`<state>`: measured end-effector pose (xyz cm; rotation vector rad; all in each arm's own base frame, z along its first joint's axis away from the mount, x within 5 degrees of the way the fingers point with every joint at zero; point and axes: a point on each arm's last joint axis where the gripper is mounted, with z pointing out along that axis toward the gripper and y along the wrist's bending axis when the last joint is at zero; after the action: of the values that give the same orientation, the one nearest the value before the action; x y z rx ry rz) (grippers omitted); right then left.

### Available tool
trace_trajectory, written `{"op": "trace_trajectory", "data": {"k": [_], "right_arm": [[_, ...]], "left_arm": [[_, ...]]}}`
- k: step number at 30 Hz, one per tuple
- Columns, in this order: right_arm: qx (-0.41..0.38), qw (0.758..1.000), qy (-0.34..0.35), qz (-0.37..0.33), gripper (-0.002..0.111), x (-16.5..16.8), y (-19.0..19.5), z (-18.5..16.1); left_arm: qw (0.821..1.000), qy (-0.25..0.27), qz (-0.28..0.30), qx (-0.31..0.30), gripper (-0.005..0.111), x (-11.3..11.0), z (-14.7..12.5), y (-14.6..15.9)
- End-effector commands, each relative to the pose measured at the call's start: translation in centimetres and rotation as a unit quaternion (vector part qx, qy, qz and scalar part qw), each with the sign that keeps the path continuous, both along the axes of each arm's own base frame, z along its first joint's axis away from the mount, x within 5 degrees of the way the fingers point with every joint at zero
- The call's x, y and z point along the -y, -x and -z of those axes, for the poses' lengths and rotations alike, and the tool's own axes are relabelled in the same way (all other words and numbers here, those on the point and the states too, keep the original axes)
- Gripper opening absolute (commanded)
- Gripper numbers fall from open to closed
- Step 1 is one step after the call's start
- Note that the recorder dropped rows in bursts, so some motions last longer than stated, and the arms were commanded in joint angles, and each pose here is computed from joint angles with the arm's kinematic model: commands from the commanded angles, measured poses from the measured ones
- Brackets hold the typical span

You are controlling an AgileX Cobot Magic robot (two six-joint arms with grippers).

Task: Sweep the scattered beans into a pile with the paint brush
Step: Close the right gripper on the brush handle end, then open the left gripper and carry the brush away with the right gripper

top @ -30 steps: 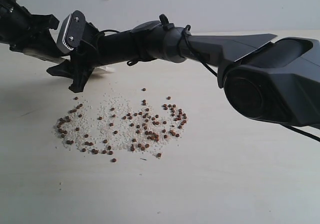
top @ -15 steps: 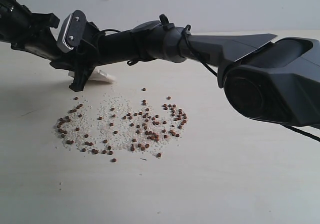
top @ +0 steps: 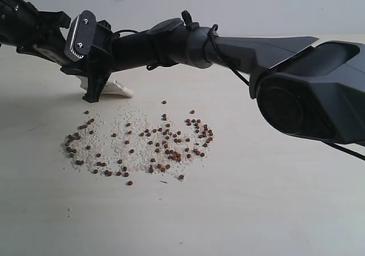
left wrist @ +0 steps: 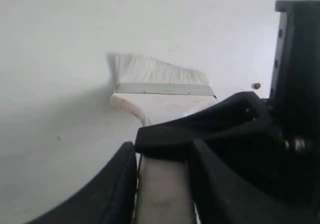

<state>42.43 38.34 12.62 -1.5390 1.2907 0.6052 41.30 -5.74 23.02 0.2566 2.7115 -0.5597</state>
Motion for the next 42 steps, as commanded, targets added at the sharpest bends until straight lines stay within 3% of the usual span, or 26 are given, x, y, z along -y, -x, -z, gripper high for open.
{"op": "trace_trajectory", "data": {"k": [1,3,5,9,14,16,19,22,23,27,29,32,36,42], "right_arm": [[0.032,0.999,0.033,-0.001,0.000,0.2,-0.2,0.7],[0.044,0.998,0.038,-0.006,0.000,0.2,-0.3,0.4],[0.055,0.998,0.043,-0.008,0.000,0.2,-0.4,0.1],[0.075,0.996,0.040,-0.011,0.000,0.0,-0.7,-0.9],[0.094,0.995,0.037,0.022,0.000,0.1,-1.4,-2.0],[0.095,0.993,0.036,0.064,0.000,0.4,-2.0,-2.7],[0.100,0.985,0.030,0.135,0.000,1.0,-2.9,-4.5],[0.111,0.978,0.009,0.179,0.000,1.6,-3.3,-7.4],[0.105,0.976,-0.010,0.188,0.000,1.9,-3.0,-9.6],[0.059,0.976,-0.002,0.211,0.000,3.4,-1.4,-15.6],[0.048,0.967,0.056,0.244,0.000,5.0,-0.7,-17.7],[0.024,0.945,0.146,0.292,0.000,7.3,0.4,-19.4],[-0.023,0.936,0.178,0.302,0.000,8.7,2.0,-21.3],[-0.104,0.913,0.202,0.339,0.000,11.5,5.5,-25.5]], "left_arm": [[0.998,-0.005,-0.021,0.051,0.058,-0.3,-0.6,-0.9],[0.997,-0.012,-0.020,0.073,0.073,-0.4,-0.7,-1.2],[0.995,-0.016,-0.031,0.093,0.080,-0.6,-0.9,-1.6],[0.986,-0.024,-0.056,0.155,0.081,-1.0,-2.2,-2.2],[0.965,-0.034,-0.087,0.246,0.080,-2.0,-6.0,-2.1],[0.957,-0.034,-0.100,0.269,0.072,-2.7,-7.4,-1.7],[0.949,-0.031,-0.118,0.289,0.049,-3.7,-9.2,-1.0],[0.946,-0.013,-0.140,0.291,0.011,-4.3,-10.2,-0.2],[0.946,-0.011,-0.143,0.291,0.001,-4.6,-10.4,0.4],[0.942,-0.036,-0.131,0.307,0.001,-4.7,-10.4,3.9],[0.927,-0.050,-0.145,0.342,0.001,-4.5,-10.1,6.6],[0.891,-0.084,-0.169,0.413,0.001,-3.8,-8.8,11.7],[0.849,-0.097,-0.199,0.479,0.001,-3.5,-6.6,17.6],[0.798,-0.014,-0.184,0.573,0.001,-3.5,-2.7,26.9]]}}
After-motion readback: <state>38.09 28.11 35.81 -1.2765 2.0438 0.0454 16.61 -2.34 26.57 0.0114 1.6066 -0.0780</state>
